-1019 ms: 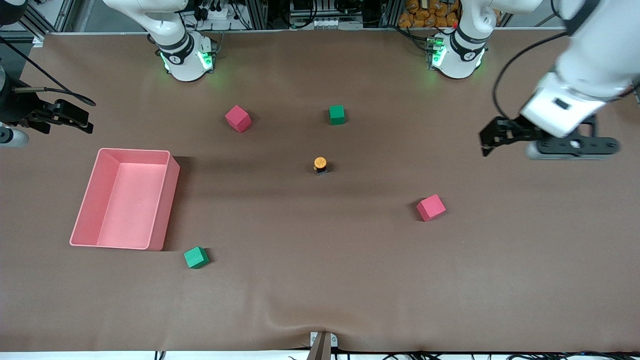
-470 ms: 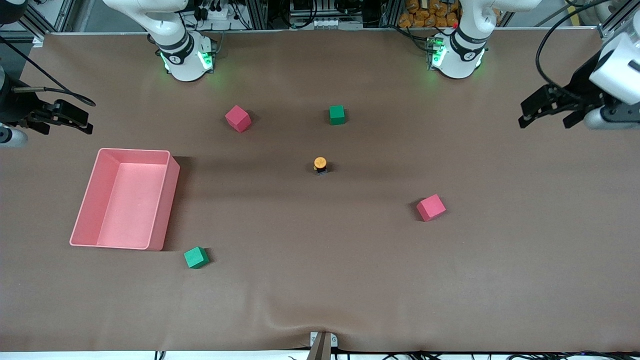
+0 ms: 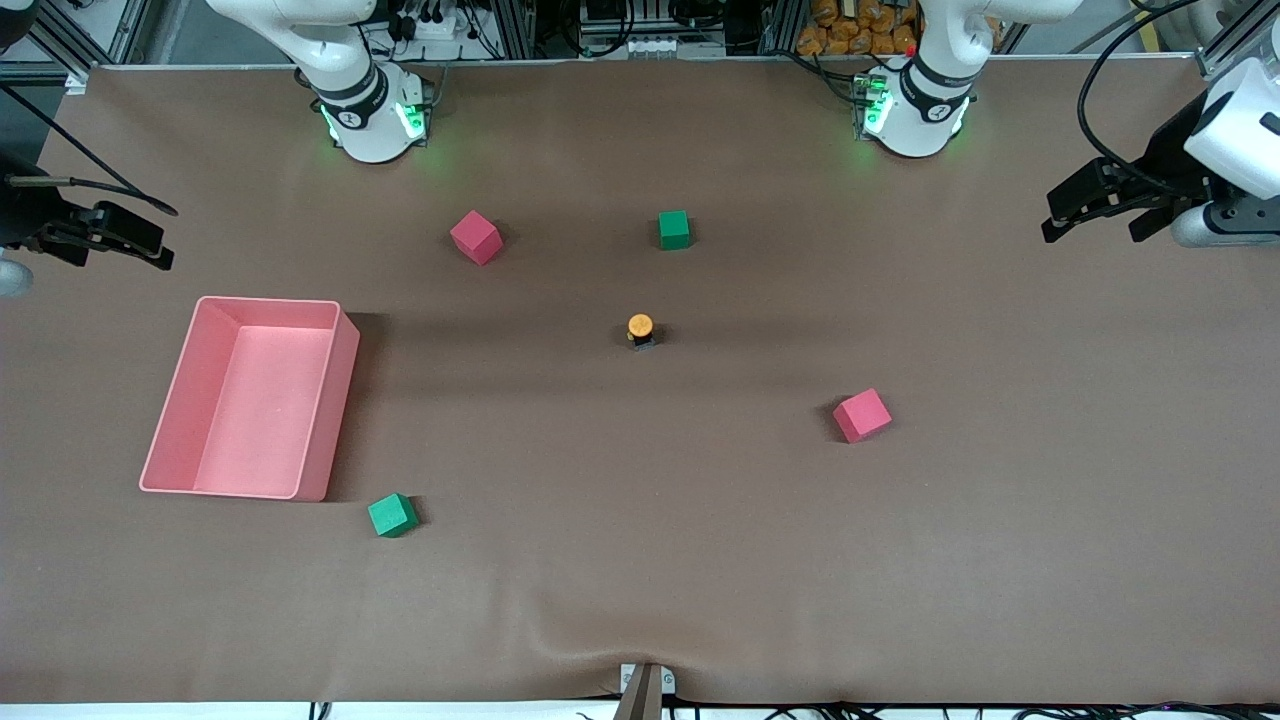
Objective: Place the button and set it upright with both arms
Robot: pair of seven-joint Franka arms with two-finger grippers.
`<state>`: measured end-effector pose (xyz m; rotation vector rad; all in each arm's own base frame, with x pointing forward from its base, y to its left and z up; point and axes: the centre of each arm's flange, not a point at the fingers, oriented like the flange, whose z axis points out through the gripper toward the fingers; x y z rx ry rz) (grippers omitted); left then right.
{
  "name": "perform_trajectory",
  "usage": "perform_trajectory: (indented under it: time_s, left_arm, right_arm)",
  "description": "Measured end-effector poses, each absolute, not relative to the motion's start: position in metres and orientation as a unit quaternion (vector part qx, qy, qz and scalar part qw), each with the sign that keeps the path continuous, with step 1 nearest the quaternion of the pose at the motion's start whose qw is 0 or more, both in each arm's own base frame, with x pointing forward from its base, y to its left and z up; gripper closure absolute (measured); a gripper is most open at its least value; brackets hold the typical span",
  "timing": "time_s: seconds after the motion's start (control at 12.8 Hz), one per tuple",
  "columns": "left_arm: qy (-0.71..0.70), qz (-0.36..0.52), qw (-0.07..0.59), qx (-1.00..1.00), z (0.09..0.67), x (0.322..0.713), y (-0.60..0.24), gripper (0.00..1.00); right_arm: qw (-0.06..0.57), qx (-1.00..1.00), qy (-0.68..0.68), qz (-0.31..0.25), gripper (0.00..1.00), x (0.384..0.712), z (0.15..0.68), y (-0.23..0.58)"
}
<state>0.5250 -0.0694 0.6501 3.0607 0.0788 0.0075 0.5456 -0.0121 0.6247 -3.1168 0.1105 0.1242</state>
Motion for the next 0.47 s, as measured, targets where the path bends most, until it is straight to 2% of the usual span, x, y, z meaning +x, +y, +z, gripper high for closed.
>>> perform_trajectory:
  time_s: [0.47]
  left_arm:
    - [0.015, 0.003, 0.038, 0.999, 0.6491, 0.5275, -0.0656, 0.00]
  right_arm:
    - [0.010, -0.998, 0.036, 0.041, 0.00, 0.5454, 0.6247, -0.0124]
